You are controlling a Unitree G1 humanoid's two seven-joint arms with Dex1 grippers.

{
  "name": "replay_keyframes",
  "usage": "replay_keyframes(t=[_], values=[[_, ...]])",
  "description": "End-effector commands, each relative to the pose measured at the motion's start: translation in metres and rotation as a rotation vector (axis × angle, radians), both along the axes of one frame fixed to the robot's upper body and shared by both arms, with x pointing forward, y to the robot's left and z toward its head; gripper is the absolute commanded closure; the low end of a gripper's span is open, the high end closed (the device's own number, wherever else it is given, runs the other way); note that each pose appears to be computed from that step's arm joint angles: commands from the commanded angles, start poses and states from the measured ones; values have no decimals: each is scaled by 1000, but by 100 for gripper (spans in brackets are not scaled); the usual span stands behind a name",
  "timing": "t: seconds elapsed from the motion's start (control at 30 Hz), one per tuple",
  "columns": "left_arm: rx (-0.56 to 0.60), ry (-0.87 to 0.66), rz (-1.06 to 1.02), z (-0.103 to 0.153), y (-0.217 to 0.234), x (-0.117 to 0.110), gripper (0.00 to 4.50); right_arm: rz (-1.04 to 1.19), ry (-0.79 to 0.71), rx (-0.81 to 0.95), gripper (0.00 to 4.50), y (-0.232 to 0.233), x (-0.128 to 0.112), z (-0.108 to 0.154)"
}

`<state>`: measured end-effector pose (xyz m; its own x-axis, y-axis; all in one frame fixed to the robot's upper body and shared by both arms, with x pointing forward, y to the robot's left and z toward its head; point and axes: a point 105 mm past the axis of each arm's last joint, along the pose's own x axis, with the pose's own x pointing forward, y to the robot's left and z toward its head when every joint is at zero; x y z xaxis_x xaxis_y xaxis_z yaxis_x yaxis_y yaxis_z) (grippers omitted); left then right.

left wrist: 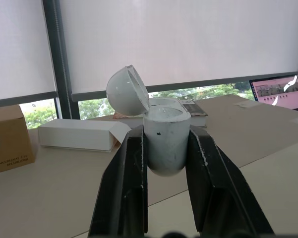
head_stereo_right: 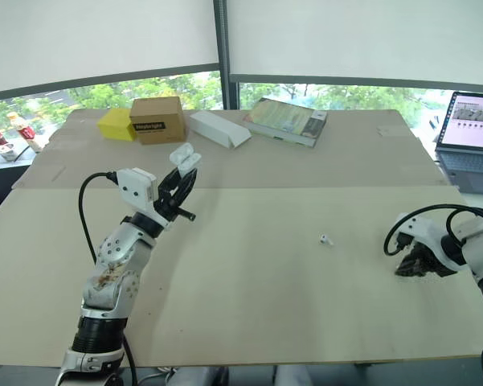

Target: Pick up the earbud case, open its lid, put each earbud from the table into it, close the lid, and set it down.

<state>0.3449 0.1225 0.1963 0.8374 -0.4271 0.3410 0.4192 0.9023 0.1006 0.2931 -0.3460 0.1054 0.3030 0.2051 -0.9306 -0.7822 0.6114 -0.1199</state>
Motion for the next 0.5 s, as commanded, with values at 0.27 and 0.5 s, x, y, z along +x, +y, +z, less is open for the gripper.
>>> replay_keyframes(t=[0.27, 0.5], values=[[20, -65, -44, 14, -7, -7, 395, 208, -30, 310, 418, 71, 5, 15], [25, -51, -99, 9, -10, -9, 395, 332, -462, 947, 418, 227, 34, 125]])
